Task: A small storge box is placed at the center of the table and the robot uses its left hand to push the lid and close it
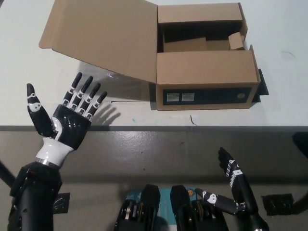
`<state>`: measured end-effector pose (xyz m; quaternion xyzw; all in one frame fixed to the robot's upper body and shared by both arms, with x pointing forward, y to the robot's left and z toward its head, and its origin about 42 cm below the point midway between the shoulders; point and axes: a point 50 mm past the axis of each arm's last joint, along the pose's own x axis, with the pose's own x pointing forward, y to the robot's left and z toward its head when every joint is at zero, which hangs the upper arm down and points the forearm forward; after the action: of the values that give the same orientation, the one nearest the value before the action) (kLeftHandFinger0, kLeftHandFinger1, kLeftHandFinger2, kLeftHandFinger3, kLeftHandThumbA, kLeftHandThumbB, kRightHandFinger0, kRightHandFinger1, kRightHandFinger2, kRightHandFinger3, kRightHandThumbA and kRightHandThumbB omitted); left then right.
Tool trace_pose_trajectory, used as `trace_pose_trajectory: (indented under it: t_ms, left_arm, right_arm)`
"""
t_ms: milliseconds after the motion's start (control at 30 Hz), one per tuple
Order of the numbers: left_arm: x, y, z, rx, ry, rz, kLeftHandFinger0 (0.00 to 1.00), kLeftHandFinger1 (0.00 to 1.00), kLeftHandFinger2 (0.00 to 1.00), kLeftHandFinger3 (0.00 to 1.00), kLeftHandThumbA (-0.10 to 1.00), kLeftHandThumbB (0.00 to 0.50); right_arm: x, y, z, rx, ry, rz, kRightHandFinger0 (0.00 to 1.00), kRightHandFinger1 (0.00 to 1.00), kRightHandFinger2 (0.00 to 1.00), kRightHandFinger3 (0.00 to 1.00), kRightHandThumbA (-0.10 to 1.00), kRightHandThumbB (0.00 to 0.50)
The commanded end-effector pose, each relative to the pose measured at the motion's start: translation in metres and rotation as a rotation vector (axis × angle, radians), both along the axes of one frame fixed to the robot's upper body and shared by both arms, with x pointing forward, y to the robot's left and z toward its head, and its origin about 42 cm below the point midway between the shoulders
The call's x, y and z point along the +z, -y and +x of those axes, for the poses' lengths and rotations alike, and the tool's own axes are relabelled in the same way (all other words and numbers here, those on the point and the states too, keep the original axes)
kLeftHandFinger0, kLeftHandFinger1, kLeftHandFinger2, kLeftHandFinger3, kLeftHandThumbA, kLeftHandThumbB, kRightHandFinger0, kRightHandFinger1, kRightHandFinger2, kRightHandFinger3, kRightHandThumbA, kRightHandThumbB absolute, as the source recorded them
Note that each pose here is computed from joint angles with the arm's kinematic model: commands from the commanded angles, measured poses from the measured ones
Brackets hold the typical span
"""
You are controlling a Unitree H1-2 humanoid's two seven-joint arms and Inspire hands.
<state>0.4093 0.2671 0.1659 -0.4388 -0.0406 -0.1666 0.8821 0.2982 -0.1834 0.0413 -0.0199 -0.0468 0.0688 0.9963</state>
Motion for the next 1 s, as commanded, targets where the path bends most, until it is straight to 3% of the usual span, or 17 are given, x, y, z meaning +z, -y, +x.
trace_pose_trajectory:
  t_ms: [0, 700, 900, 967]
  left_arm:
    - [0.021, 0.004, 0.015, -0.073, 0.069, -0.053, 1.00, 1.00, 1.00, 1.00, 1.00, 0.363]
    - [0.068, 0.027, 0.106, -0.028, -0.036, 0.026, 1.00, 1.00, 1.00, 1.00, 1.00, 0.384]
    - [0.103, 0.035, 0.130, -0.010, -0.003, 0.048, 1.00, 1.00, 1.00, 1.00, 1.00, 0.378]
    - [0.119, 0.040, 0.133, -0.027, 0.035, 0.060, 1.00, 1.00, 1.00, 1.00, 1.00, 0.396]
  right_arm:
    - [0.019, -0.003, 0.007, 0.006, 0.121, 0.012, 1.00, 1.00, 1.00, 1.00, 1.00, 0.342]
    - [0.020, -0.004, 0.009, 0.008, 0.126, 0.018, 1.00, 1.00, 1.00, 1.00, 1.00, 0.351]
    - [0.023, -0.003, 0.011, 0.009, 0.137, 0.015, 1.00, 1.00, 1.00, 1.00, 1.00, 0.344]
    - [0.024, -0.004, 0.012, 0.012, 0.138, 0.021, 1.00, 1.00, 1.00, 1.00, 1.00, 0.347]
